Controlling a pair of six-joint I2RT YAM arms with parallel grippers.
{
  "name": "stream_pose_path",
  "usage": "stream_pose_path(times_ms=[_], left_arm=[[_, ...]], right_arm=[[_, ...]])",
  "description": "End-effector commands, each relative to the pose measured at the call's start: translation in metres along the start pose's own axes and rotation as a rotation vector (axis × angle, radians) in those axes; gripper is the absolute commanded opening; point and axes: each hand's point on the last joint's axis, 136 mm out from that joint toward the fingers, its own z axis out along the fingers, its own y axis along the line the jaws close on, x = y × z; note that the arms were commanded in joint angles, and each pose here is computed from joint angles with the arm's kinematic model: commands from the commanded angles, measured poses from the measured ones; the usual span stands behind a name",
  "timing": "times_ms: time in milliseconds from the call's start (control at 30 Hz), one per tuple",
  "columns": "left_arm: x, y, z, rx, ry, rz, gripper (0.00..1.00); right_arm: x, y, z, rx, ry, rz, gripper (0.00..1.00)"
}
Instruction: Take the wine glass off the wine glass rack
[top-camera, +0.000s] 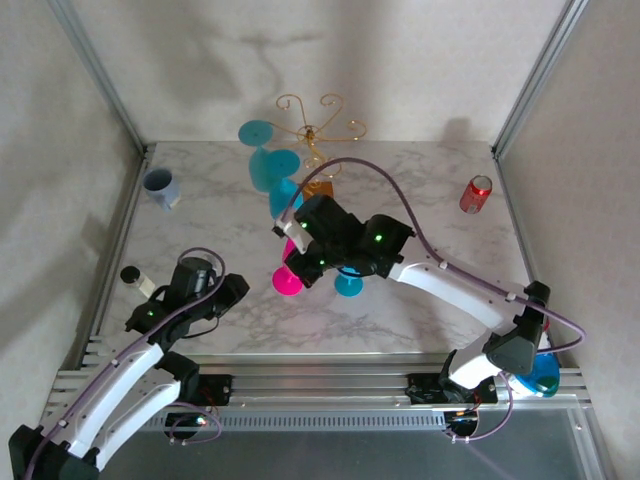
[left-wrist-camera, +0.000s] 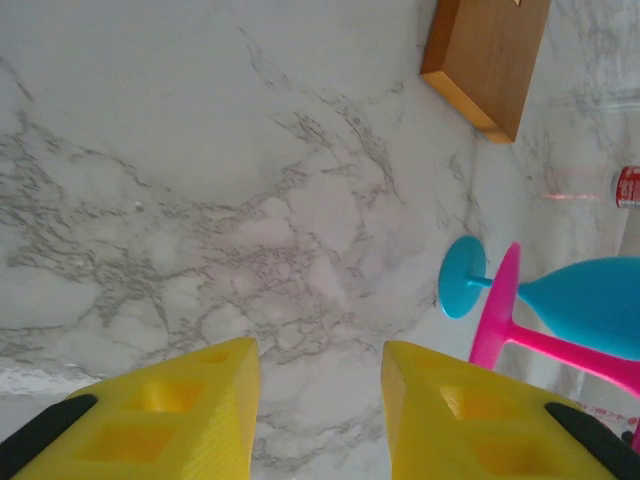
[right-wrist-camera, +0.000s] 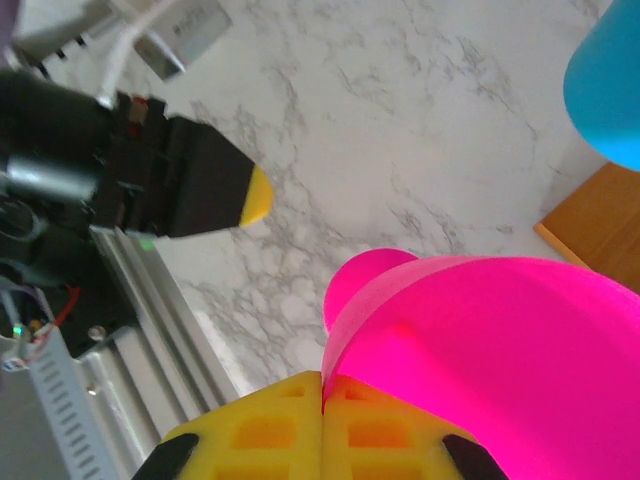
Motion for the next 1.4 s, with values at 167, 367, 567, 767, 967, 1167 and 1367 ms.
stream_pose_path(times_ms=[167,367,567,767,967,1167,1367], left_arm=[[-0.008,0.002,-0.002,-0.001,-0.018,0.014,0.36],[-0.01,-0.001,-0.001,0.014,-0.025,0.01,0.36],[-0.009,0.0,0.001,0.018,-0.024,0.007,0.36],[-0.008,0.001,0.003,0.025,-0.02,0.001,0.36],[-0.007,-0.001,0.003,0.039,-0.019,-0.005,0.36],[-0.007,-0.001,0.003,0.042,-0.018,-0.003,0.36],[-0.007,-0.001,0.003,0.042,-0.018,-0.006,0.36]], right_arm=[[0.014,-0.006,0.02,0.136,0.05,-0.086,0.0],[0.028,-0.007,0.041,0.198,0.103,-0.132,0.0],[0.037,-0.007,0.056,0.201,0.108,-0.131,0.0],[0.042,-0.006,0.066,0.195,0.114,-0.119,0.0],[0.043,-0.007,0.075,0.203,0.116,-0.119,0.0],[0.045,-0.008,0.083,0.21,0.126,-0.124,0.0],[0.049,-0.011,0.087,0.221,0.135,-0.129,0.0]])
